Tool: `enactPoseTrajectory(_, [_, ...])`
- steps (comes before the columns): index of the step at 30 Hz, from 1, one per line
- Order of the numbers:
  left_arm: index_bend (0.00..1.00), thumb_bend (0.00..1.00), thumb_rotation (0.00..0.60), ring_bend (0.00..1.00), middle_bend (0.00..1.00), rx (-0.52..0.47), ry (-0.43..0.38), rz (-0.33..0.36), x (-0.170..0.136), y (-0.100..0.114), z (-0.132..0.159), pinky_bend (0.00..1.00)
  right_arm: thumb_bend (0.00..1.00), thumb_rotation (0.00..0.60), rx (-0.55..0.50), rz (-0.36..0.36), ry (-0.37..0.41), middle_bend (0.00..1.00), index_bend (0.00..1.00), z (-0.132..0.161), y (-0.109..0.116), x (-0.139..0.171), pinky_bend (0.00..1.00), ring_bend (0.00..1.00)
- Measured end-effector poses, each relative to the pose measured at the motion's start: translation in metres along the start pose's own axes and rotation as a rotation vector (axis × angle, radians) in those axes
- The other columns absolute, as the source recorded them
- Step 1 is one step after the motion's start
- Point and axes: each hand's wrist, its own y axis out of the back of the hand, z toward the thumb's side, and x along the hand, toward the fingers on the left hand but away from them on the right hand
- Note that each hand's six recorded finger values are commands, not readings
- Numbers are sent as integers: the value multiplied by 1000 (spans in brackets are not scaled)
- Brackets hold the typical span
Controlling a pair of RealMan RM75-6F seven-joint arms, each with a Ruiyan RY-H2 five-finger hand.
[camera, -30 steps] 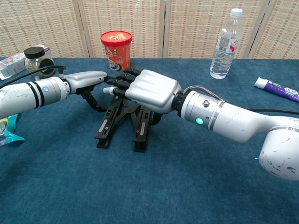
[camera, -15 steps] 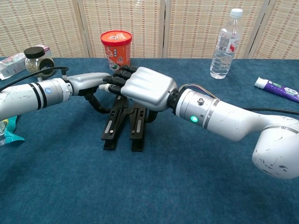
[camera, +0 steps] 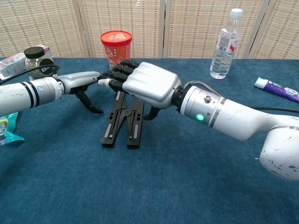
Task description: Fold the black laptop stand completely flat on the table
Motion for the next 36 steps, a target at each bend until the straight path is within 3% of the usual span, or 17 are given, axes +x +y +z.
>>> enactPoseTrajectory(9, [224,161,600,98,172,-15,76,80,-19,23,-33,40,0,600,-81,47,23,0,0,-14,14,18,0,0])
enactPoseTrajectory(18, [224,161,600,98,172,-36,152,187,-53,52,-70,40,0,600,-181,298,108,0,0,-28,14,21,0,0])
enactPoseTrajectory(22, [224,162,600,98,172,-38,164,223,-71,62,-79,40,0,600,-172,393,173,0,0,-27,19,9,0,0])
enactPoseTrajectory(28, [224,162,600,98,172,-37,191,256,-98,73,-93,40,0,600,-117,433,246,0,0,-18,23,-11,0,0])
enactPoseTrajectory(36, [224,162,600,98,172,-45,226,285,-118,79,-103,41,0,600,-60,454,286,0,0,-7,13,-28,0,0])
